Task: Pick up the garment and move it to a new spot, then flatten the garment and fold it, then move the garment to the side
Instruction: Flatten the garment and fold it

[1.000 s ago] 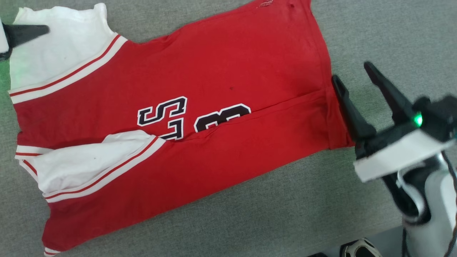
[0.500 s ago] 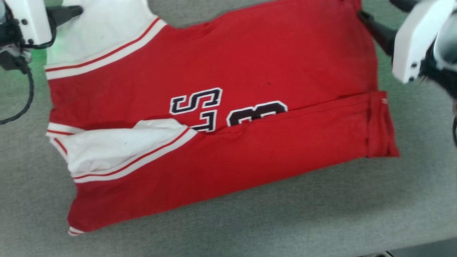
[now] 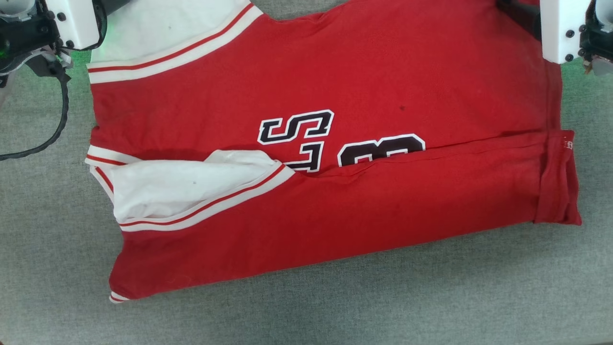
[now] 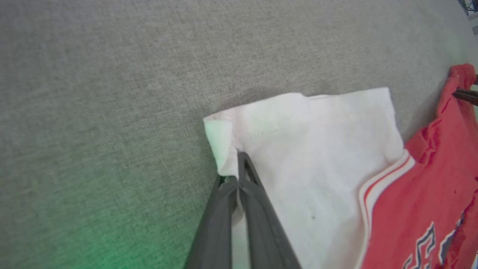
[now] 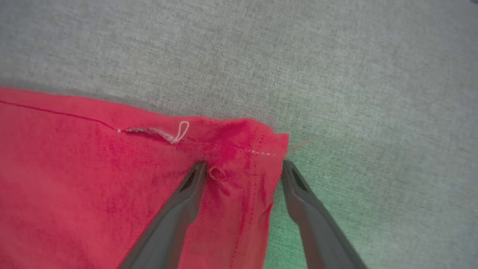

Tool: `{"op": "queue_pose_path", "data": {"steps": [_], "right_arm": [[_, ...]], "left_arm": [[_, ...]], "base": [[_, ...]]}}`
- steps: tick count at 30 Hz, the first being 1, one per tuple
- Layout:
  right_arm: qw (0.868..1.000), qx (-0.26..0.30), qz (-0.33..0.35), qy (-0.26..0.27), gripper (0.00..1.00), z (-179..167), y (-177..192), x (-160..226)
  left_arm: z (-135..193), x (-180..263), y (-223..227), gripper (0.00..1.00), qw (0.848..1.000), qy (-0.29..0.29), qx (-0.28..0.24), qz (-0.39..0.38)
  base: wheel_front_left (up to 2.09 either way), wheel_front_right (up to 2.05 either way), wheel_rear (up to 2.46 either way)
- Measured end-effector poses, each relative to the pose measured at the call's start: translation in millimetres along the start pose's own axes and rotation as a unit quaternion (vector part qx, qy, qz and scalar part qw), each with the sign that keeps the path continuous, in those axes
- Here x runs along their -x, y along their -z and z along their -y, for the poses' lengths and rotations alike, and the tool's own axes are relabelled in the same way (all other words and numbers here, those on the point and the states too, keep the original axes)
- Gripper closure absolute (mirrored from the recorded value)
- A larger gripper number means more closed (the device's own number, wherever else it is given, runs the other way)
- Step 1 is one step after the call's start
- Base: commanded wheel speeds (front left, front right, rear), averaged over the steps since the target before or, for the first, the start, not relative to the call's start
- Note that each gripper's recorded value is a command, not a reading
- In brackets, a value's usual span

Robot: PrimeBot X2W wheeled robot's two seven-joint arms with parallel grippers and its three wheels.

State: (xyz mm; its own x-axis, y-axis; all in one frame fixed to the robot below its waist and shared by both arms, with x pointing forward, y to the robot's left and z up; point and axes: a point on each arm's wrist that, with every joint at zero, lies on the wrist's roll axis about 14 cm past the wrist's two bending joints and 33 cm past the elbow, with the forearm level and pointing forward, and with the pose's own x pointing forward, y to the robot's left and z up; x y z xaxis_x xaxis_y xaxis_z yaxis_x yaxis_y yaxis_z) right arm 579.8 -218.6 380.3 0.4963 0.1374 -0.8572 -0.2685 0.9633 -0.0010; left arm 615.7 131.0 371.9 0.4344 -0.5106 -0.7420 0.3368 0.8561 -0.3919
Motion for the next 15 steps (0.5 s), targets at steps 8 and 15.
{"op": "queue_pose_path", "data": {"steps": [8, 15], "right_arm": [[0.999, 0.008, 0.047, -0.006, 1.00, -5, -14, 7], [0.994, -0.006, 0.111, -0.019, 1.00, -9, -32, 44]], "left_arm": [[10, 9, -6, 1.00, 0.999, 0.006, -0.001, 0.040], [55, 53, -37, 1.00, 0.989, 0.053, -0.010, 0.139]], "base": [[0.00, 0.00, 0.00], [0.00, 0.00, 0.00]]}}
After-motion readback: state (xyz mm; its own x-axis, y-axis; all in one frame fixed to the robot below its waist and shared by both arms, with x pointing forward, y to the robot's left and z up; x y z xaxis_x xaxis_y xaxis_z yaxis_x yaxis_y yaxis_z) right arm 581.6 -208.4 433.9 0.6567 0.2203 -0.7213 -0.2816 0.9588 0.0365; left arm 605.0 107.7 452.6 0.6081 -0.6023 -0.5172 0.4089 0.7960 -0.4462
